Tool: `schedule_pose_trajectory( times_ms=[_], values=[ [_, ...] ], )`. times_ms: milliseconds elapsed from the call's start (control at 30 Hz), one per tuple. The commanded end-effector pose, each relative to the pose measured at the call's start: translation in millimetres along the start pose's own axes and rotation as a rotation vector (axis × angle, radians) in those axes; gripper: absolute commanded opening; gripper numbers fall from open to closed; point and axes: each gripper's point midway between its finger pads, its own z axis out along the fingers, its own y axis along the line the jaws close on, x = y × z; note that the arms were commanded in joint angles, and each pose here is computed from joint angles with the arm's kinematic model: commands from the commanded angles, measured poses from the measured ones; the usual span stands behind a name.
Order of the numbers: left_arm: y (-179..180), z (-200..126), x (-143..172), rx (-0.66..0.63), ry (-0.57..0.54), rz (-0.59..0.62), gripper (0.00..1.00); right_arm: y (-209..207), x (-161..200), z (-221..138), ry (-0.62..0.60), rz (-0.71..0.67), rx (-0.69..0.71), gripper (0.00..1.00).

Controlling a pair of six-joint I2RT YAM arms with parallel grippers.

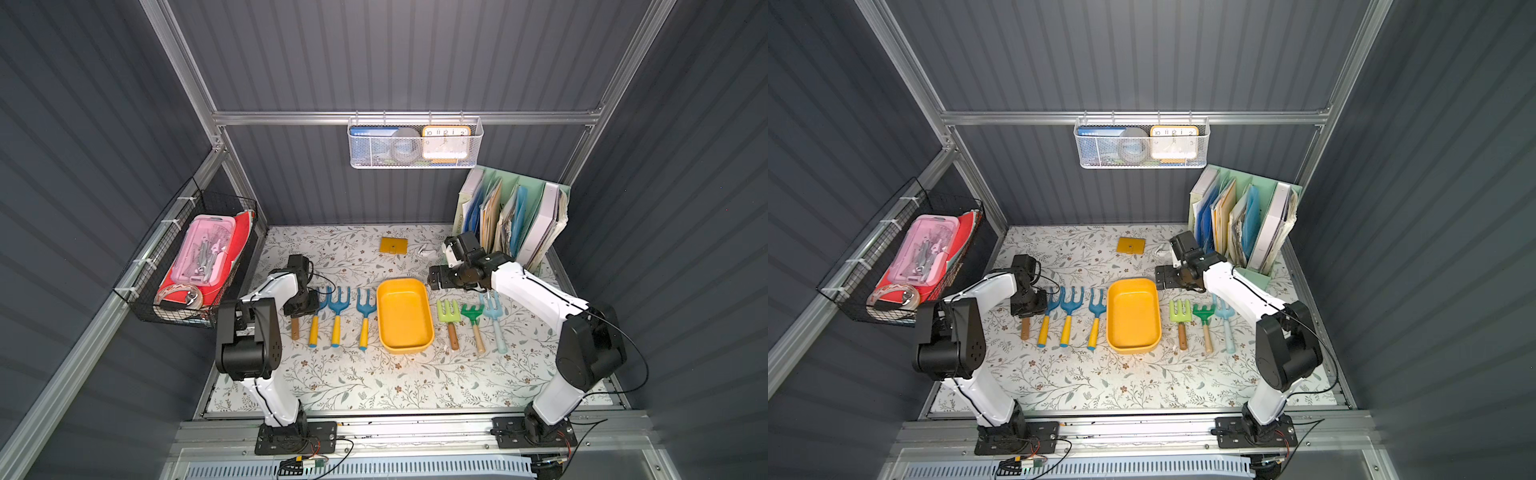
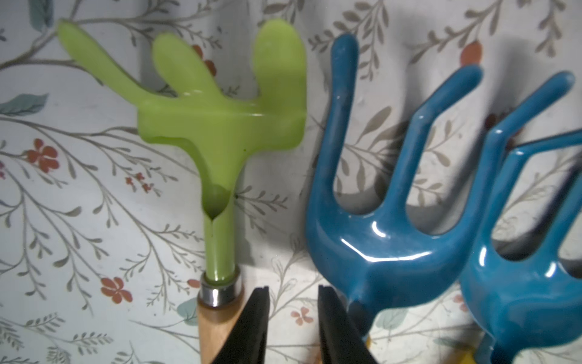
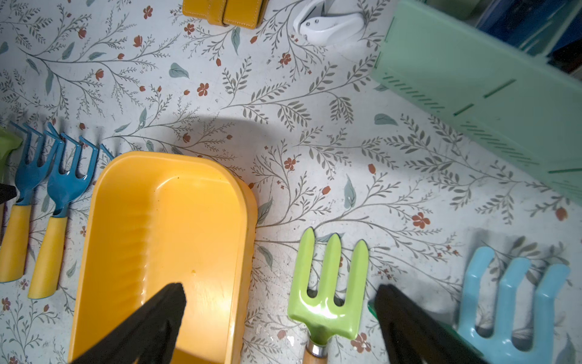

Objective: Take the hand rake out of the storage box
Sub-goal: Place the rake at the center of the board, then reset both arms

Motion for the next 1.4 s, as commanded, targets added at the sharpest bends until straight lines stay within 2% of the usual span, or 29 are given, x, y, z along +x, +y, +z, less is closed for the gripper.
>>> schedule_pose_trajectory(
  times_ms=[0,267,600,800,1033,1233,1367],
  values=[
    [12,7,12,-0.062,0.054,-0.008,0.32,5,-1,0,0.010,-0.017,0.012,0.99],
    [13,10,13,-0.071,0.066,0.001,0.32,5,-1,-1,0.013,-0.031,0.024,0.99],
    [8,-8,2,-0.035,0.008,0.002,0.32,8,-2,-1,0.011,-0.027,0.018,0.99],
    [-13,-55,-38,0.117,-0.166,-0.027,0.34,5,-3,-4,0.001,-0.036,0.033,0.99],
    [-26,-113,-79,0.229,-0.387,-0.030,0.37,-4,-10,-18,-0.050,-0.043,0.082,0.99],
    [-49,-144,-95,0.380,-0.557,0.005,0.39,-19,-17,-31,-0.116,-0.044,0.135,0.99],
    [-51,-160,-101,0.373,-0.669,0.011,0.39,-34,-20,-41,-0.151,-0.023,0.153,0.99]
  ],
)
